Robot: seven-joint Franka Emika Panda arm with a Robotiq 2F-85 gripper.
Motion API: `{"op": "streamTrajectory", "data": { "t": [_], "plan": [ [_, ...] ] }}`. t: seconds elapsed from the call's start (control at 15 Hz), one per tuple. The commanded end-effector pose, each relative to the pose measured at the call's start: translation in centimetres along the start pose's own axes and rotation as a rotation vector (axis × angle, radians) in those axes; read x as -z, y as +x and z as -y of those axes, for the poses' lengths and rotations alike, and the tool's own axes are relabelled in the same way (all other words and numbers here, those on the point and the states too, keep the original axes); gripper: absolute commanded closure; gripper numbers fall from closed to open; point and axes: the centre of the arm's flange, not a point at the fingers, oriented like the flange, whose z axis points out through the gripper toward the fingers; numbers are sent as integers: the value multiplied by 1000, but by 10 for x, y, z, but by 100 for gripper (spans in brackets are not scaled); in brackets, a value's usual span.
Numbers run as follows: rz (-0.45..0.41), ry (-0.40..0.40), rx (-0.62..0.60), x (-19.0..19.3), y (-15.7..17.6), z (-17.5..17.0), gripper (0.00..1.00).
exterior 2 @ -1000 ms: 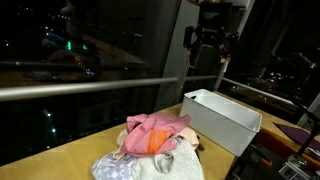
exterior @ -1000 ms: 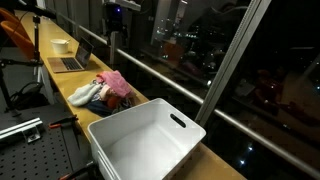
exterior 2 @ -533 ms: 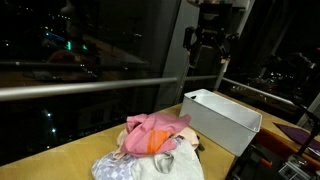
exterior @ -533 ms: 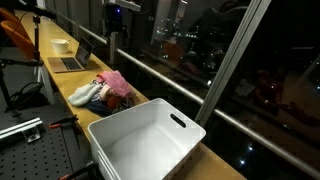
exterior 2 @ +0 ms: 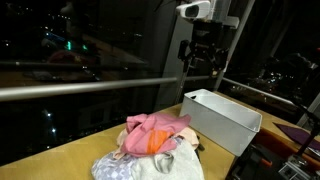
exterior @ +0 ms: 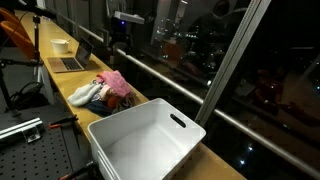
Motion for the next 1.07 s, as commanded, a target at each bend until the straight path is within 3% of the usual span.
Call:
{"op": "streamTrajectory", "data": {
  "t": [0.0,0.47,1.0],
  "plan": [
    [-105,-29,27,-32,11,-4,0],
    [-239,-27,64,-90,66,-30,0],
    [-369,66,80,-148,122,-71,0]
  ]
}}
